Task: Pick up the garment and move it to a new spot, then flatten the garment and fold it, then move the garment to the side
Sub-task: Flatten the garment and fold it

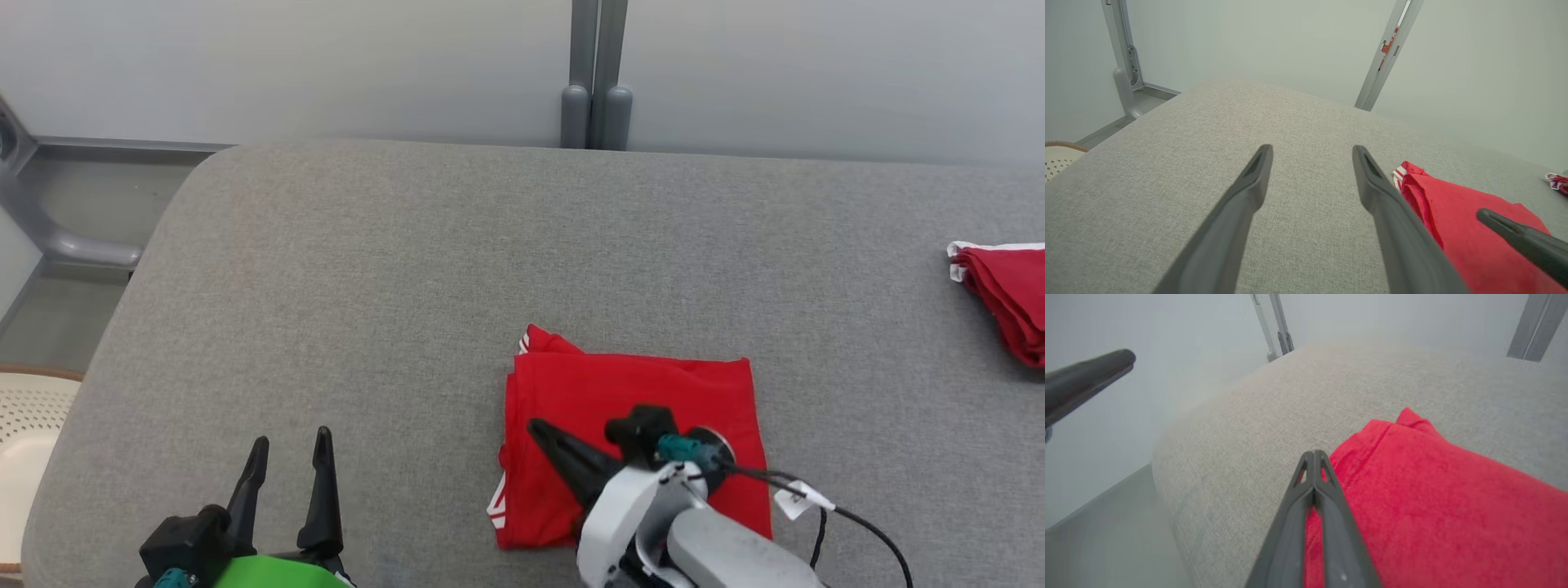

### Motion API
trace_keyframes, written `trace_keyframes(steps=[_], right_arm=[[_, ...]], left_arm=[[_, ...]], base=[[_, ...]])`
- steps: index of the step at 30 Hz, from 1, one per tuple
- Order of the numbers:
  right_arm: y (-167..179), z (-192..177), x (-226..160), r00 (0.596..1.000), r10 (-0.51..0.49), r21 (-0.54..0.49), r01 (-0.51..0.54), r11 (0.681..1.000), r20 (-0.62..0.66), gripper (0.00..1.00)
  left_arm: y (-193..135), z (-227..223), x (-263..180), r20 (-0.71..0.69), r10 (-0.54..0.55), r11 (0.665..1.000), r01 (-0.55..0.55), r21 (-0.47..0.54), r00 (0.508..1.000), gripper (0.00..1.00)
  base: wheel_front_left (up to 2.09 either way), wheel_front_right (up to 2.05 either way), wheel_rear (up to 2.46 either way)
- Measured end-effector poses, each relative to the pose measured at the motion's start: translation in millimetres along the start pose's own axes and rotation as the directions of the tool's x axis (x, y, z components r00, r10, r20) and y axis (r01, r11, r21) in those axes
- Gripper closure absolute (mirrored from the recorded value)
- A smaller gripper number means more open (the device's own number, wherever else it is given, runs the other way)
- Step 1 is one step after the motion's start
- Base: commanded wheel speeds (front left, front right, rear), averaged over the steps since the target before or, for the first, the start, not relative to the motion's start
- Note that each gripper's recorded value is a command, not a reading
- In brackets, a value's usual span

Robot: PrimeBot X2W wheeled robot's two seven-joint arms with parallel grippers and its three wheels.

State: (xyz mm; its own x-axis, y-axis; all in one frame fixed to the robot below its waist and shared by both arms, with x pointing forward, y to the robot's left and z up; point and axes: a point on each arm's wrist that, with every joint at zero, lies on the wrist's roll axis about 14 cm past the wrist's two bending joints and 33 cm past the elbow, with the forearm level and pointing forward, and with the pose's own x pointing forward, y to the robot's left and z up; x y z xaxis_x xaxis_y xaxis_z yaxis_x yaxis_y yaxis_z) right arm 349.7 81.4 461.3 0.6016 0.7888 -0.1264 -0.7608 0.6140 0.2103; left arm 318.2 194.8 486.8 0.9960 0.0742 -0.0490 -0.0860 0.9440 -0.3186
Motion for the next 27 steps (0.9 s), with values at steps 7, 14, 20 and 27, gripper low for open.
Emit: trace_keyframes(steps=[7, 14, 20, 27], right_arm=[[-58, 70, -32, 0.943, -0.208, 0.015, 0.212, 0.977, 0.259, 0.28], [-100, 97, -90, 0.832, -0.396, 0.047, 0.412, 0.910, 0.388, 0.00], [-124, 96, -135, 0.747, -0.520, 0.085, 0.537, 0.839, 0.415, 0.00], [-131, 90, -162, 0.699, -0.581, 0.120, 0.591, 0.798, 0.417, 0.00]], left_arm=[[-16, 6, 12, 0.022, -0.059, 0.998, 0.059, 0.014, 0.998, 0.00], [-33, 8, 24, 0.037, -0.112, 0.994, 0.111, 0.019, 0.993, 0.00], [-43, 3, 28, 0.031, -0.136, 0.991, 0.136, 0.009, 0.990, 0.00], [-38, -6, 22, 0.009, -0.118, 0.993, 0.118, 0.009, 0.993, 0.00]], base=[[0.00, 0.00, 0.00], [0.00, 0.00, 0.00], [0.00, 0.00, 0.00], [0.00, 0.00, 0.00]])
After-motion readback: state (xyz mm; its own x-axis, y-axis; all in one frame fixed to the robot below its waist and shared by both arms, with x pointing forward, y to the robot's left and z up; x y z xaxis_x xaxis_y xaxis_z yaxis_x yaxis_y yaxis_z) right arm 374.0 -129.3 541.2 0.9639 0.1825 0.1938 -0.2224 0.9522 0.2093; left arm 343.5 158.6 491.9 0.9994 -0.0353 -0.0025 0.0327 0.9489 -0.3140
